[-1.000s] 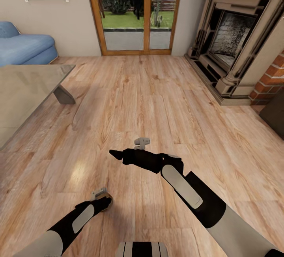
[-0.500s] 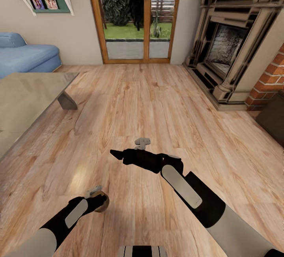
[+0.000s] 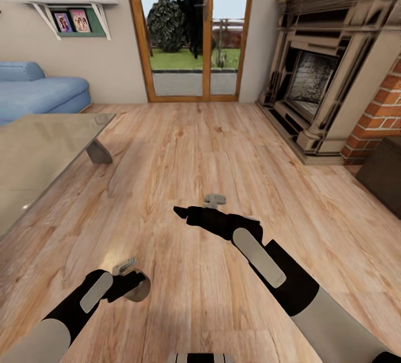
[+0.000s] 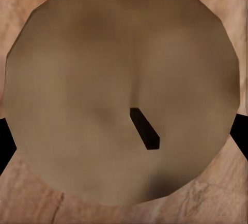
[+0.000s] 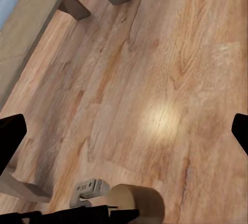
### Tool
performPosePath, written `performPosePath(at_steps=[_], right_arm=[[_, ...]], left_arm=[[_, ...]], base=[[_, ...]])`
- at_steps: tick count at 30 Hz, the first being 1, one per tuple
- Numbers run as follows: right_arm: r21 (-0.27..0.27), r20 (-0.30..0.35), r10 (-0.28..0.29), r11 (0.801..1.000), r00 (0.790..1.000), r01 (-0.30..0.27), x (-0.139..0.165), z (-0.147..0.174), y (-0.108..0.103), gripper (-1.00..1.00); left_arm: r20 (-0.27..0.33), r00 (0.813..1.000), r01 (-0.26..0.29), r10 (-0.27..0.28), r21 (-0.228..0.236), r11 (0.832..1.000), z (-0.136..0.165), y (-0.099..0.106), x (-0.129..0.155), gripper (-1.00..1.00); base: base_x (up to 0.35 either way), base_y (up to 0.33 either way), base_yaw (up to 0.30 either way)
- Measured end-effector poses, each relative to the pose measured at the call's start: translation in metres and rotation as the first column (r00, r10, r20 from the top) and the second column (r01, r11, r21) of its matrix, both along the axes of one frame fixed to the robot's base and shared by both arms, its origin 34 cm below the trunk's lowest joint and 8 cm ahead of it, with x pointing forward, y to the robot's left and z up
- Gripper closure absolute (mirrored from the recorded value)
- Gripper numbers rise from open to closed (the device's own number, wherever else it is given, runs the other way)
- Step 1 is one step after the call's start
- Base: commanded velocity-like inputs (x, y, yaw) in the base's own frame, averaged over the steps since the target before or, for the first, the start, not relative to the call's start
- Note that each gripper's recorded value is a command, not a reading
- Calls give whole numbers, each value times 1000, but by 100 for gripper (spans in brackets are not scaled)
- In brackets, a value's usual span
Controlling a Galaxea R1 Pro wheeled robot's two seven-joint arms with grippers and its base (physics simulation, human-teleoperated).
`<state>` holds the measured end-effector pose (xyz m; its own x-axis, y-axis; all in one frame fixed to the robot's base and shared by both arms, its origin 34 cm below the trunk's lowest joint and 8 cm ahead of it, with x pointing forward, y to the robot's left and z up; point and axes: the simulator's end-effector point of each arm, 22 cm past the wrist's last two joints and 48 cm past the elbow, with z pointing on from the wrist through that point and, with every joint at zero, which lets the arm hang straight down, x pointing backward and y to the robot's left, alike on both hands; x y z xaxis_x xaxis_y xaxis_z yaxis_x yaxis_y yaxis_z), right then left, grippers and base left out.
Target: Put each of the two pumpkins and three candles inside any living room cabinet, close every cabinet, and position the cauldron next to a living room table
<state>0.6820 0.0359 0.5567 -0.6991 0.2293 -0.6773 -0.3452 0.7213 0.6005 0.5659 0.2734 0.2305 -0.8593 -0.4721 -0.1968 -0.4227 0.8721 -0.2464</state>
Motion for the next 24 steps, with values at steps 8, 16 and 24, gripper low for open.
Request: performPosePath(at_steps=[8,16,24], right_arm=[[-5,24,-8,1000,1000,8,-1,16,-2,-100],[-5,57,-8,1000,998,9,-3,37,-3,-100],[-4,93,-6,1000,996,7,-7,60,-2,-100]], left_arm=[[30,1000,-8,7,16,1000,17,15,8,100],[68,998,-18,17,17,1000,37,22,17,100],[105,994,-18,16,16,1000,57,21,26,100]], base=[[-300,0,-58],[-344,0,-255],[-346,0,-273]])
